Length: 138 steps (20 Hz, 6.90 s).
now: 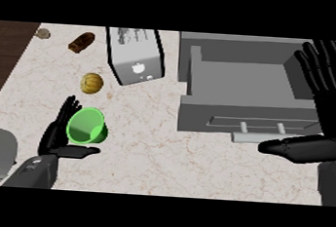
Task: Pick up the cup, place it into the drawer and close the drawer
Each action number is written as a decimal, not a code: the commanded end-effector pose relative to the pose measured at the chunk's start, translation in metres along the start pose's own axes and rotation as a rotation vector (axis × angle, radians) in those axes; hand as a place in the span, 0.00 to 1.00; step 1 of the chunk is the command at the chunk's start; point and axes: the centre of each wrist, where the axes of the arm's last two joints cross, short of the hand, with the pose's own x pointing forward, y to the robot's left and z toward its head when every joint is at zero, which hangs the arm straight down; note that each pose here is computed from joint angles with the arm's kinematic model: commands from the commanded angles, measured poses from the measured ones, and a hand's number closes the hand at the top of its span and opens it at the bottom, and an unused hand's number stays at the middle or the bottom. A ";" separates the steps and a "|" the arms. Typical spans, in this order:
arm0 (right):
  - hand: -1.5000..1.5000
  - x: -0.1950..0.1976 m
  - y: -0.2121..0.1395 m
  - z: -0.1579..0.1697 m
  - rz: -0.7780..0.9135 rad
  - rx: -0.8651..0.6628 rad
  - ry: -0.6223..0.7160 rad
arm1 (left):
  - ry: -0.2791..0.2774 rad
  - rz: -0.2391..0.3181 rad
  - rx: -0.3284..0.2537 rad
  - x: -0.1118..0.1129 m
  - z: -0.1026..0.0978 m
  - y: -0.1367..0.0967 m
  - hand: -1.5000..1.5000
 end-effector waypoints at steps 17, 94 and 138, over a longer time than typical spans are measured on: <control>0.00 0.003 -0.010 -0.002 0.024 0.000 0.020 | -0.316 -0.100 0.030 0.006 -0.025 -0.036 1.00; 1.00 -0.009 0.042 -0.029 -0.087 0.691 0.044 | -0.267 0.090 -0.246 0.251 -0.189 -0.303 0.00; 1.00 -0.128 -0.046 -0.113 0.571 0.281 0.356 | -0.268 0.260 -0.215 0.183 -0.162 -0.181 0.00</control>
